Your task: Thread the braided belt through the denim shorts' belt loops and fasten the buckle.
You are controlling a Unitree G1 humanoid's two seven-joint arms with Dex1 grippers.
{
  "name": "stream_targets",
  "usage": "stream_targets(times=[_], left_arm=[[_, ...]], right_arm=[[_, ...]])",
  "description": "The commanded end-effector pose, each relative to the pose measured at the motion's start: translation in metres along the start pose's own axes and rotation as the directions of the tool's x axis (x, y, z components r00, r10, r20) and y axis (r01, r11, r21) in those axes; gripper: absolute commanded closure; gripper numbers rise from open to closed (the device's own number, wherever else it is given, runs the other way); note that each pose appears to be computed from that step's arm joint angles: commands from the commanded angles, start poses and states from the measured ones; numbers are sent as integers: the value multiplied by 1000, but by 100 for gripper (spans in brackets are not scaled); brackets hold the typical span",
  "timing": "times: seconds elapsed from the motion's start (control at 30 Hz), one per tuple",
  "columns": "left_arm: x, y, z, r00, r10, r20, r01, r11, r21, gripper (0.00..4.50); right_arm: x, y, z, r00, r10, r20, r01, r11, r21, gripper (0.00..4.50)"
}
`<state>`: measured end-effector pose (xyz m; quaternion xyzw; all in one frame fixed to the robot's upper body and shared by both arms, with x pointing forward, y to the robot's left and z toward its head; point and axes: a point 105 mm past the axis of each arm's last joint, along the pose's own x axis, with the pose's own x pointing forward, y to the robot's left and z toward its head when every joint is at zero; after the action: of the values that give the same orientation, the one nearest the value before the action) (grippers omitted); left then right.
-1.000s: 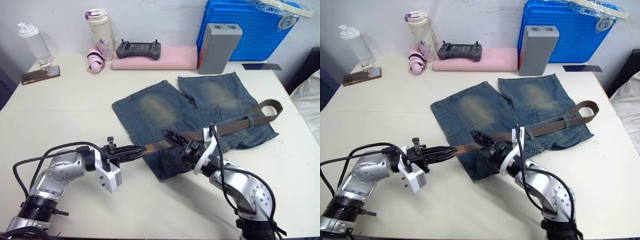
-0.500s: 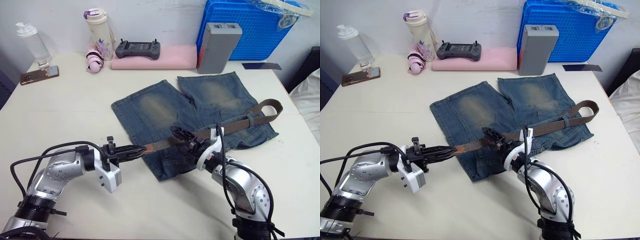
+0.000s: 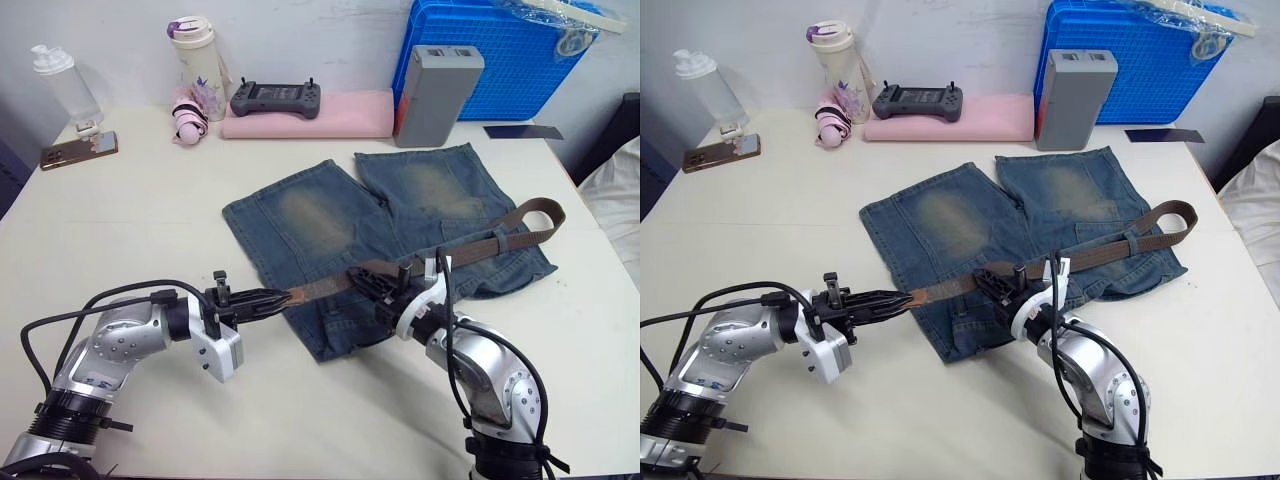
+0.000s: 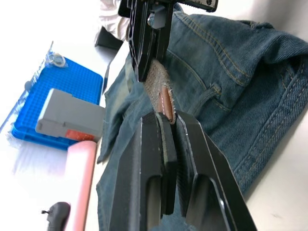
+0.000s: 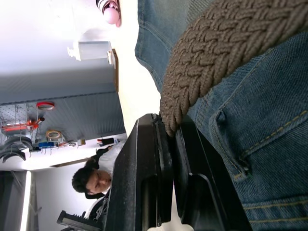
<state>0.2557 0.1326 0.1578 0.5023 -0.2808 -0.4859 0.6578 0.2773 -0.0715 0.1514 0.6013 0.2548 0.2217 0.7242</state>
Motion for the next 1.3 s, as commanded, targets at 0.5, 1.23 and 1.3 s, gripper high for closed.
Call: stream_targets(times=[0.5,1.23,1.3], left_arm=[[-15,-9,-7,997,-26,-79,1,953,-304,7],[-3,-13,-5,992,-119,-32,109,969,-223,7],[0,-18,-9,988,-149,-35,141,974,-178,7]], right_arm=[[-35,-23,64,960,-5,279,77,966,-247,450],[14,-45,-4,991,-64,120,114,875,-470,450],[16,-48,-7,991,-73,111,117,874,-471,450]])
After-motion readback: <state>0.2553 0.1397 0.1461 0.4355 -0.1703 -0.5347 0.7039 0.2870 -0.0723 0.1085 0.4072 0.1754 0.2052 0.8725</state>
